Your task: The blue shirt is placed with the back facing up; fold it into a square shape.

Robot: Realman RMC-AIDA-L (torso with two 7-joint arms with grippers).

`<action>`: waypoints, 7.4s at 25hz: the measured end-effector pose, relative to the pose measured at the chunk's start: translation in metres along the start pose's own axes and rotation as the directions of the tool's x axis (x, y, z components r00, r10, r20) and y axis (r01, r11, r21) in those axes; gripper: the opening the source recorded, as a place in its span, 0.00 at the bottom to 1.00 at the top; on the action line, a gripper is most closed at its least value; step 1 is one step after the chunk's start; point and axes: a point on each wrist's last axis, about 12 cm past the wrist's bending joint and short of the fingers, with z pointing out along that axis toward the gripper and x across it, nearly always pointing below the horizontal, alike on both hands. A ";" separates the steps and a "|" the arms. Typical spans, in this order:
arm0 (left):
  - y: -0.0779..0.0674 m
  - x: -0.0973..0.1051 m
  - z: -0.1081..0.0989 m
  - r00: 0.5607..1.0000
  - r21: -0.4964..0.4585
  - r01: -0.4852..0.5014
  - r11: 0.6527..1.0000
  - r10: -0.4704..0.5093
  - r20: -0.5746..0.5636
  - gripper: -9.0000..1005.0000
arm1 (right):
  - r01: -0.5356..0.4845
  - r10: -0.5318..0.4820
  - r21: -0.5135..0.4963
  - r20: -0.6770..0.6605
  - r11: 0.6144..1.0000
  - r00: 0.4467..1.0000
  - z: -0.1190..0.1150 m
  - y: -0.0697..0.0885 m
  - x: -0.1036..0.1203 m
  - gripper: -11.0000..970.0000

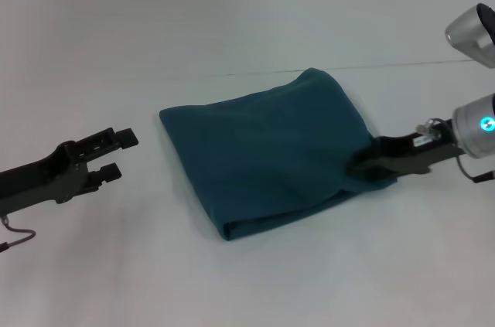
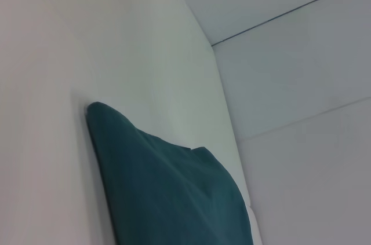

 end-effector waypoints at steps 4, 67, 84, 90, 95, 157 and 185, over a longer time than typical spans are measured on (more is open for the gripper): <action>0.000 -0.001 -0.001 1.000 0.000 0.001 1.000 -0.001 0.005 0.96 | -0.011 0.008 0.103 0.026 0.995 1.000 -0.014 -0.016 -0.007 0.52; 0.001 0.014 0.013 0.980 -0.036 0.169 0.985 -0.172 -0.099 0.96 | 0.024 -0.020 -0.028 0.127 0.999 0.992 -0.066 -0.002 -0.029 0.53; -0.006 0.052 0.074 0.933 -0.106 0.182 0.978 -0.205 -0.294 0.96 | 0.036 -0.034 -0.025 0.110 0.999 0.993 -0.070 0.003 -0.033 0.54; -0.002 0.053 0.083 0.944 -0.141 0.182 0.973 -0.213 -0.253 0.96 | 0.038 -0.035 -0.029 0.107 0.999 0.994 -0.069 0.003 -0.032 0.54; -0.001 0.052 0.090 0.950 -0.160 0.187 0.969 -0.220 -0.224 0.96 | 0.038 -0.035 -0.030 0.107 0.999 0.994 -0.069 0.003 -0.032 0.54; 0.018 0.052 0.054 0.949 -0.215 0.145 0.966 -0.197 -0.247 0.04 | 0.019 -0.015 -0.036 0.102 0.999 0.995 -0.068 -0.002 -0.027 0.55; 0.007 0.022 -0.028 0.987 -0.028 -0.084 0.996 0.079 -0.138 0.48 | 0.153 -0.149 -0.054 0.077 0.987 0.986 -0.063 0.004 -0.024 0.65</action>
